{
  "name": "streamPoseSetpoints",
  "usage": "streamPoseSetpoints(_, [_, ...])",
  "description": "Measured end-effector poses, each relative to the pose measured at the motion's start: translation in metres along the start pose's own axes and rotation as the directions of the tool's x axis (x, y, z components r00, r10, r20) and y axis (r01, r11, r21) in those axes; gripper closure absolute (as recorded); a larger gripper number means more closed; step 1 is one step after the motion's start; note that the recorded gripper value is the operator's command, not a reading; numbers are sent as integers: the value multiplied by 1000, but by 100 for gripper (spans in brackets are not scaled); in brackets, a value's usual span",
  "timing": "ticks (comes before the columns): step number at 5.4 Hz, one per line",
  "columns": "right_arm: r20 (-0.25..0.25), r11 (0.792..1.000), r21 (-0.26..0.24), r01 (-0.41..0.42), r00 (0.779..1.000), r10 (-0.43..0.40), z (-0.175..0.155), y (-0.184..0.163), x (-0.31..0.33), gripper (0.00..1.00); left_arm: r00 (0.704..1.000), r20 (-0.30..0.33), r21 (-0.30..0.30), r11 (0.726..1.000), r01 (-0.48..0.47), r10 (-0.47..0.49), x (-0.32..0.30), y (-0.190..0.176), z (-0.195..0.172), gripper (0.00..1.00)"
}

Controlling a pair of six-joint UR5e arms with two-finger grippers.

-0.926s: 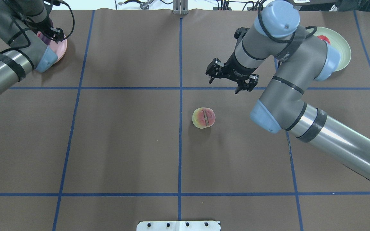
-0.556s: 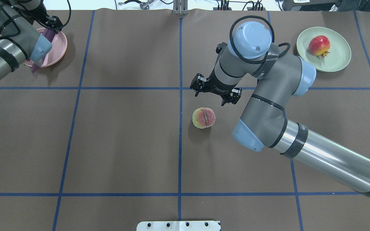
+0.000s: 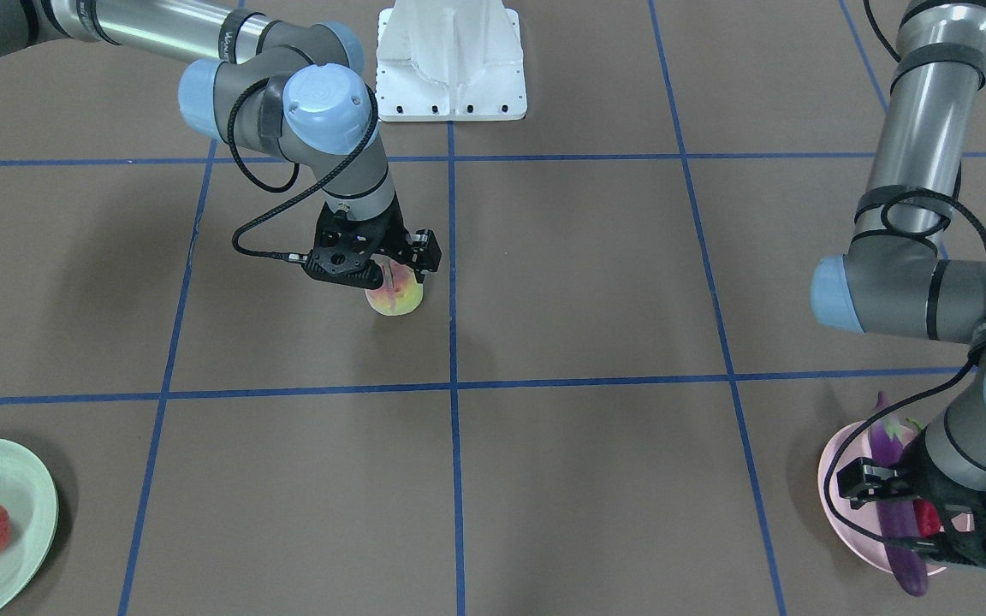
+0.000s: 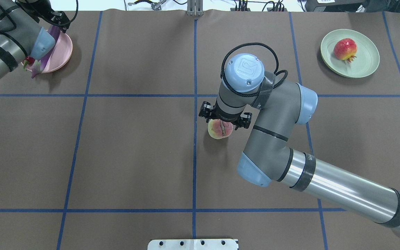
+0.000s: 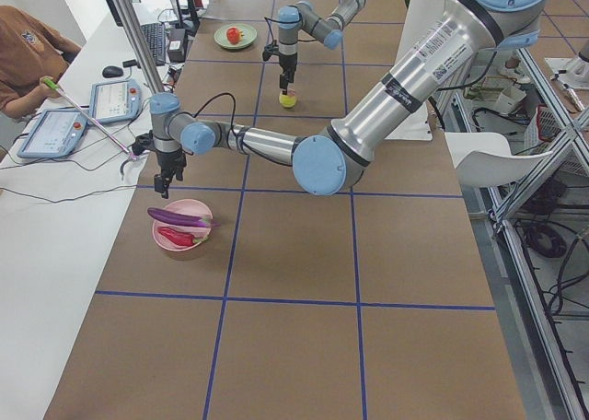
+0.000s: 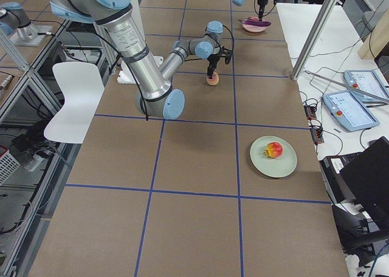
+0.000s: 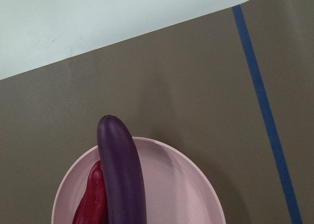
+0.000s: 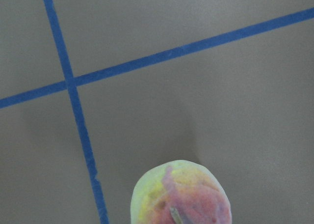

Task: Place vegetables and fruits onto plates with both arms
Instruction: 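Lower the right gripper onto the peach and grasp it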

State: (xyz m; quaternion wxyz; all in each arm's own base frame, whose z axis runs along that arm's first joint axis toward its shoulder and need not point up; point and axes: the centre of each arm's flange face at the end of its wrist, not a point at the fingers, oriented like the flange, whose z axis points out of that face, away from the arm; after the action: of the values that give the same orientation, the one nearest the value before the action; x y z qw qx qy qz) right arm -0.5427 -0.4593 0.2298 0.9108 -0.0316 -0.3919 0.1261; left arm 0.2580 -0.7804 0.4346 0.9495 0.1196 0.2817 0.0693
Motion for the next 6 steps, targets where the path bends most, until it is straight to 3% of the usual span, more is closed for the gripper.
streamPoseSetpoints(6, [-52, 999, 21, 31, 998, -30, 26, 0, -11, 0, 1000, -3, 4, 1000, 9, -9, 1, 0, -2, 0])
